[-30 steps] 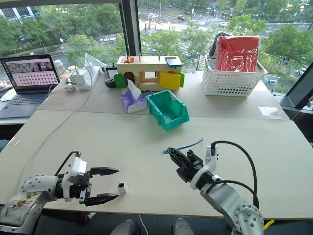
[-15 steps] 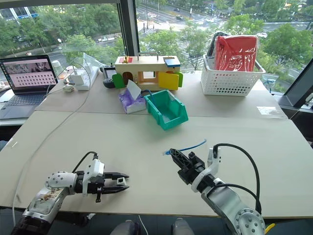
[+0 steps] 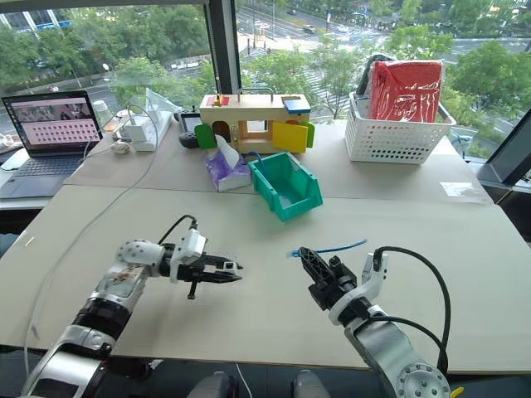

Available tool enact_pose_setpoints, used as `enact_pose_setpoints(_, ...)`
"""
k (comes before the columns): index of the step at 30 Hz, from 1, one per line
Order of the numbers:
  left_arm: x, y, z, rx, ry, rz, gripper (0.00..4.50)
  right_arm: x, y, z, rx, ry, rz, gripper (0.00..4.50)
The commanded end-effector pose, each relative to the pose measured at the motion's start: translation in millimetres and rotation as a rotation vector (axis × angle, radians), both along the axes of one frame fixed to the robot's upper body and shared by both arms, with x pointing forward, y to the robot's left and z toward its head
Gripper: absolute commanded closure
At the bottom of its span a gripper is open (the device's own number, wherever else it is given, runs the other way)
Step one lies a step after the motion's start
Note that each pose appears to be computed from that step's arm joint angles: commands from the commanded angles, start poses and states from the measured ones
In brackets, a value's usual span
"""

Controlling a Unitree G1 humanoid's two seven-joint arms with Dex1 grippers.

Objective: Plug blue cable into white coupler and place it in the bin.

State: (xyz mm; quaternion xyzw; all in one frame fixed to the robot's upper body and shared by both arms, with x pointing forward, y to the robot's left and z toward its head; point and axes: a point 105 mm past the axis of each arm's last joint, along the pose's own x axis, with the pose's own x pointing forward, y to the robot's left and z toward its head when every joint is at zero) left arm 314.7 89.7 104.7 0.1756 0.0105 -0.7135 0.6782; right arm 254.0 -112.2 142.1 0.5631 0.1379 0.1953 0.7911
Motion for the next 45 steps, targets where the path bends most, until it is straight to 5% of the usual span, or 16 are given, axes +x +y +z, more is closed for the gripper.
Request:
enact_pose_setpoints(1, 2, -24, 2, 0.027, -0.054, -0.153, 4.00, -5, -4, 16, 0.004, -0.074, -0.037, 4.50)
enact_pose_setpoints(16, 7, -71, -11, 0.159, -0.096, -0.345, 4.00, -19, -18, 20, -0.006, -0.072, -0.152, 4.50)
enact_pose_setpoints(18, 9, -70, -12, 0.170, -0.083, -0.337, 2.99, -20, -18, 20, -0.010, -0.073, -0.157, 4.50)
enact_pose_setpoints(27, 26, -52, 3, 0.084, -0.017, -0.201, 0.02, -18, -18, 21, -0.020, -0.076, -0.140, 4.50)
enact_pose_setpoints(32, 39, -34, 12, 0.007, -0.053, -0.065, 0.01, -13, -13, 20, -0.014, -0.078, -0.098, 4.50)
enact_pose_setpoints(41, 43, 47, 78, -0.428, 0.128, 0.193, 0.01, -9, -5, 16, 0.016, -0.065, -0.042, 4.50)
enact_pose_setpoints(45, 30, 75, 57, -0.507, 0.258, 0.529, 0.01, -6, -3, 13, 0.011, -0.058, -0.033, 4.50)
